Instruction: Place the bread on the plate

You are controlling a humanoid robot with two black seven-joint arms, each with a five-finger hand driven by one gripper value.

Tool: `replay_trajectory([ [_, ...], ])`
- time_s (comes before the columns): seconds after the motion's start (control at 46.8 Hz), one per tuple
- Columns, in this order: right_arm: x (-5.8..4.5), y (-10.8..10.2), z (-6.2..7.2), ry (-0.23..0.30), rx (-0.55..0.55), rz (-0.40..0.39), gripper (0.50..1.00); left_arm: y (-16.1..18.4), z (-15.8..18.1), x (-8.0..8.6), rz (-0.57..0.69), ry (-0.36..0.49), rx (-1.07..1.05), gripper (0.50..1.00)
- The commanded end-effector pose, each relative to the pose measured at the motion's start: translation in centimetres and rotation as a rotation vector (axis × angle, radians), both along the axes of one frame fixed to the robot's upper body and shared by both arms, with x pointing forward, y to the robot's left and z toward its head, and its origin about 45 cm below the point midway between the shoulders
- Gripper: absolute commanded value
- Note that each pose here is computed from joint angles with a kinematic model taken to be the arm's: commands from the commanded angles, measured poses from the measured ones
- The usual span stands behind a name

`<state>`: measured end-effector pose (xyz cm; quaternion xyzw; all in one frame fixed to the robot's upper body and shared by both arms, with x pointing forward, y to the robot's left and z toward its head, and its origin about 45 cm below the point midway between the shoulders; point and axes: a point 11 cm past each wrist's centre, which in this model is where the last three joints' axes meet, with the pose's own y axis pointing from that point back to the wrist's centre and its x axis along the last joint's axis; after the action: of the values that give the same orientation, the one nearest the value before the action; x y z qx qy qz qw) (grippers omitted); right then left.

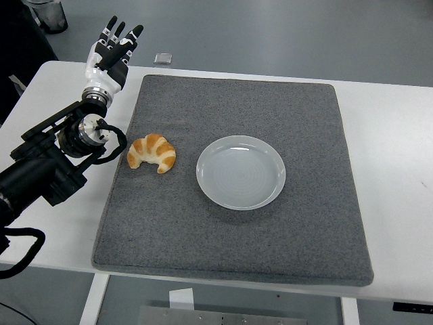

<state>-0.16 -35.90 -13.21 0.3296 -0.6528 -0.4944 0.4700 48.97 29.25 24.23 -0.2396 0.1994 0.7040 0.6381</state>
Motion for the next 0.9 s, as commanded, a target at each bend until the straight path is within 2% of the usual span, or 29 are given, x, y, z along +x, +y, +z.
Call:
replay_trajectory([
  [0.0, 0.0, 0.0, 0.0, 0.000, 0.000, 0.000, 0.952, 0.0, 0.0, 0.0, 0.000, -0.003, -0.001, 1.000],
  [0.406, 0.0, 0.0, 0.0, 0.000, 0.000, 0.000, 0.952, -0.6, 0.3, 0.1, -0.051, -0.024, 0.024, 1.000],
  [0.876, 0.0, 0.0, 0.0, 0.000, 0.000, 0.000, 0.952, 1.1, 6.3, 1.8, -0.089, -0.115, 0.573, 1.000],
])
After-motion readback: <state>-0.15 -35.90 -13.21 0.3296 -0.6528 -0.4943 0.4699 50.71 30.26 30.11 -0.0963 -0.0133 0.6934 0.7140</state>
